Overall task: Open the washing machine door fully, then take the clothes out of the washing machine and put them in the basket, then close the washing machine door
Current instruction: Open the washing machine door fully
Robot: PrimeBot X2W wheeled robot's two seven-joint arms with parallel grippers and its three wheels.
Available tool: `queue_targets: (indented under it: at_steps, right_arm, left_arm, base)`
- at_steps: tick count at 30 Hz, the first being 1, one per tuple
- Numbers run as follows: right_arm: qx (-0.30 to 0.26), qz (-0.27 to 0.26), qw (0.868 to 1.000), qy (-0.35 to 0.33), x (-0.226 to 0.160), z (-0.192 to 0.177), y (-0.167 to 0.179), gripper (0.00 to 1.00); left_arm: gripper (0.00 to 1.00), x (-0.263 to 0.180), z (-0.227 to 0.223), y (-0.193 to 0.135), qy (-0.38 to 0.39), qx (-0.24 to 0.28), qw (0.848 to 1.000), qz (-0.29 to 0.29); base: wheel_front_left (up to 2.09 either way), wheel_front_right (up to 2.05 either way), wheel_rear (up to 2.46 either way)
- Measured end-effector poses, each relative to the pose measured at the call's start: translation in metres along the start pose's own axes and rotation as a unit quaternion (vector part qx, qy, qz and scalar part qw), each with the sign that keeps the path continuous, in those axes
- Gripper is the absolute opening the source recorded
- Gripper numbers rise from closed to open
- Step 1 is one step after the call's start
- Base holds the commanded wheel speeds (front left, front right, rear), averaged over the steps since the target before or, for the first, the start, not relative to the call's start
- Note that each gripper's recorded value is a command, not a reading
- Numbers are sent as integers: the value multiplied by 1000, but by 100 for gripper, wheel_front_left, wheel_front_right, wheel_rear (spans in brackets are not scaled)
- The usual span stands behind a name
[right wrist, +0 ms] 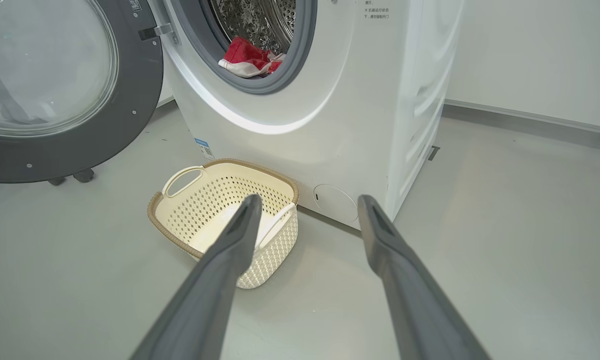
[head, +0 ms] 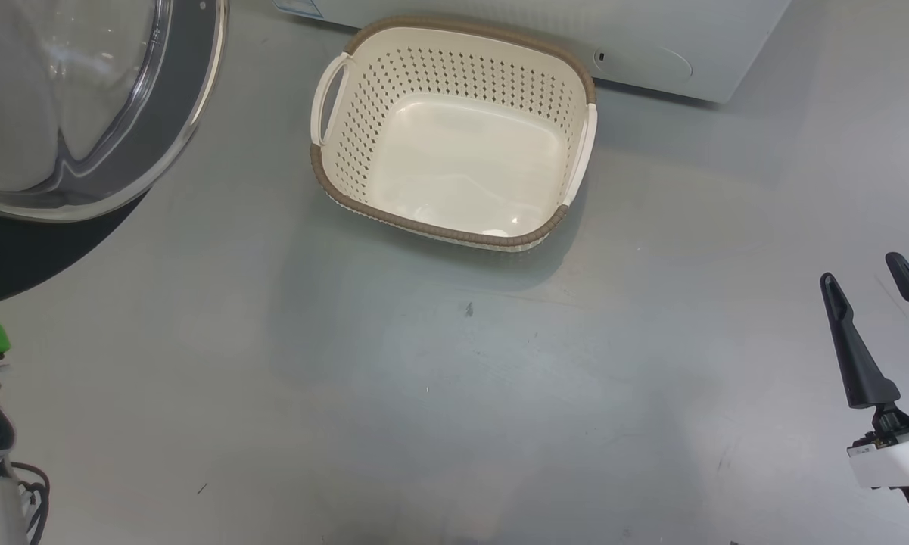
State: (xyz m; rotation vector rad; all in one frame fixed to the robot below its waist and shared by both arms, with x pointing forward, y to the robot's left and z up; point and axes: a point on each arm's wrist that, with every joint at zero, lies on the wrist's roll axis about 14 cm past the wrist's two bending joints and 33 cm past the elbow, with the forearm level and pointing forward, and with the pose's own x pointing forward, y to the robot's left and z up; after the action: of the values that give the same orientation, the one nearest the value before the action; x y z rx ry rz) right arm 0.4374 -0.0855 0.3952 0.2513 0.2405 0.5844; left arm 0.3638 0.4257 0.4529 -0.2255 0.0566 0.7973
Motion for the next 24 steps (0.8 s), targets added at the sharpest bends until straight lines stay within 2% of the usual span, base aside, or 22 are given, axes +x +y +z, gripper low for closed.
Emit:
queue_targets:
  at_steps: [13, 24]
  right_arm:
    - [4, -2, 1000, 5, 2, -5, -6, 100]
    - [0, 3, 1000, -11, 5, 8, 1, 100]
  left_arm:
    - [0, 9, -5, 14, 14, -1, 1000, 25]
    - [0, 5, -3, 16, 17, 11, 1000, 22]
  base:
    - [0, 0, 0]
    - [0, 0, 0]
